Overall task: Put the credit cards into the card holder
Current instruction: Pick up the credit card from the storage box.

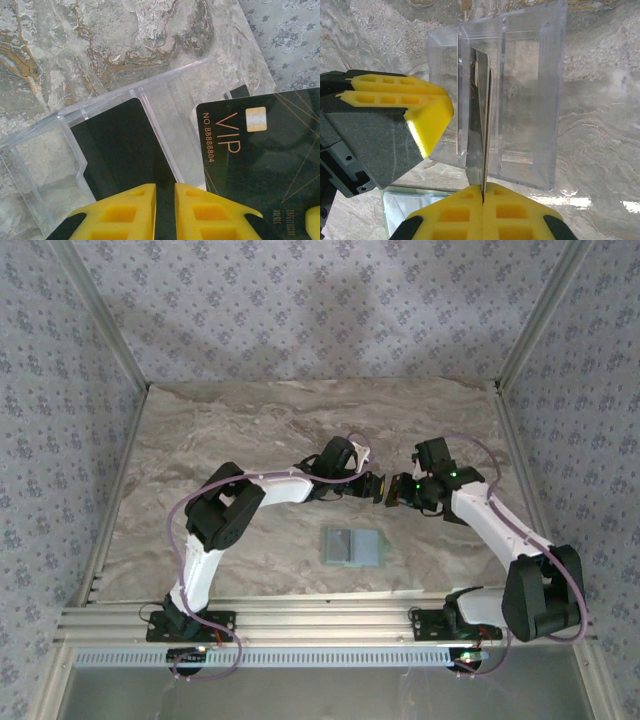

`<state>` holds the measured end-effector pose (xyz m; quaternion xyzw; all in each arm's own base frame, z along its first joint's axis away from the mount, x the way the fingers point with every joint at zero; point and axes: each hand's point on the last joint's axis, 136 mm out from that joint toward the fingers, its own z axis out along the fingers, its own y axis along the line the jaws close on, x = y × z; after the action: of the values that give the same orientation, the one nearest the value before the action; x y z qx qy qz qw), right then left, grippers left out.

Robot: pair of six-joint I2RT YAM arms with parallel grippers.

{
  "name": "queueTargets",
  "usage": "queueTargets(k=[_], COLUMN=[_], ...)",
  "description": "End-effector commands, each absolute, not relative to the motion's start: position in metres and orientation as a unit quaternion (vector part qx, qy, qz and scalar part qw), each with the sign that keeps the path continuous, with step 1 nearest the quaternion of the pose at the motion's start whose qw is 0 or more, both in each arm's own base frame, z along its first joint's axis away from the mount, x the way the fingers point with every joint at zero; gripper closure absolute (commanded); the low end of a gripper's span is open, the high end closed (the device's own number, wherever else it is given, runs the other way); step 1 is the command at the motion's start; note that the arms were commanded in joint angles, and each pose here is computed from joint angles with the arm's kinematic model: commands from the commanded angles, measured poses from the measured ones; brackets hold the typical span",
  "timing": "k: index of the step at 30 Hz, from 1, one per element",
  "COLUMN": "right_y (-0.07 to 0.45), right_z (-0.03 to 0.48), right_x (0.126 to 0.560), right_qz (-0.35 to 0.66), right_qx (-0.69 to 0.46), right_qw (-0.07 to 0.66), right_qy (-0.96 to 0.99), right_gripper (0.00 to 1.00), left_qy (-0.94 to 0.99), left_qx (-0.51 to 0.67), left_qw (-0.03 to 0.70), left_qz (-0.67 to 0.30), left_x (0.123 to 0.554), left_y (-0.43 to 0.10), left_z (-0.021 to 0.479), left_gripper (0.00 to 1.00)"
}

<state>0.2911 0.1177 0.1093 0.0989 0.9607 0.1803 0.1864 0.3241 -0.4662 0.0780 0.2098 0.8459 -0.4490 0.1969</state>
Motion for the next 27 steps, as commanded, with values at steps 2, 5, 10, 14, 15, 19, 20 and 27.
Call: queueTargets(k=[2, 5, 10, 14, 15, 19, 20, 27], right_y=[0.112, 0.11, 0.105, 0.106, 0.106, 0.105, 0.106, 0.109], right_z=[0.102, 0.104, 0.112, 0.111, 0.111, 0.109, 0.109, 0.102], right_x=[0.294, 0.297, 0.298, 0.301, 0.302, 0.302, 0.303, 0.31], right_qz=[0.16, 0.154, 0.143, 0.138, 0.137, 0.132, 0.131, 0.131], right_qx=[0.097, 0.096, 0.093, 0.085, 0.084, 0.084, 0.084, 0.074], right_qw=[0.171, 0.176, 0.187, 0.18, 0.181, 0.175, 0.174, 0.166], right_qy=[0.967, 0.968, 0.967, 0.97, 0.97, 0.972, 0.972, 0.975], right_gripper=[0.97, 0.98, 0.98, 0.98, 0.98, 0.98, 0.98, 0.98], left_qy=[0.829, 0.83, 0.827, 0.826, 0.826, 0.825, 0.824, 0.818], left_qx=[0.229, 0.228, 0.232, 0.236, 0.236, 0.237, 0.238, 0.244], left_qw=[0.206, 0.212, 0.228, 0.228, 0.228, 0.23, 0.23, 0.222], left_qz=[-0.466, -0.463, -0.459, -0.458, -0.458, -0.459, -0.461, -0.471], left_x=[0.316, 0.317, 0.318, 0.318, 0.318, 0.319, 0.319, 0.319], left_y=[-0.47, -0.468, -0.466, -0.47, -0.47, -0.471, -0.472, -0.482], left_z=[0.105, 0.109, 0.121, 0.123, 0.123, 0.125, 0.126, 0.128], left_gripper=[0.84, 0.85, 0.88, 0.89, 0.89, 0.9, 0.9, 0.91])
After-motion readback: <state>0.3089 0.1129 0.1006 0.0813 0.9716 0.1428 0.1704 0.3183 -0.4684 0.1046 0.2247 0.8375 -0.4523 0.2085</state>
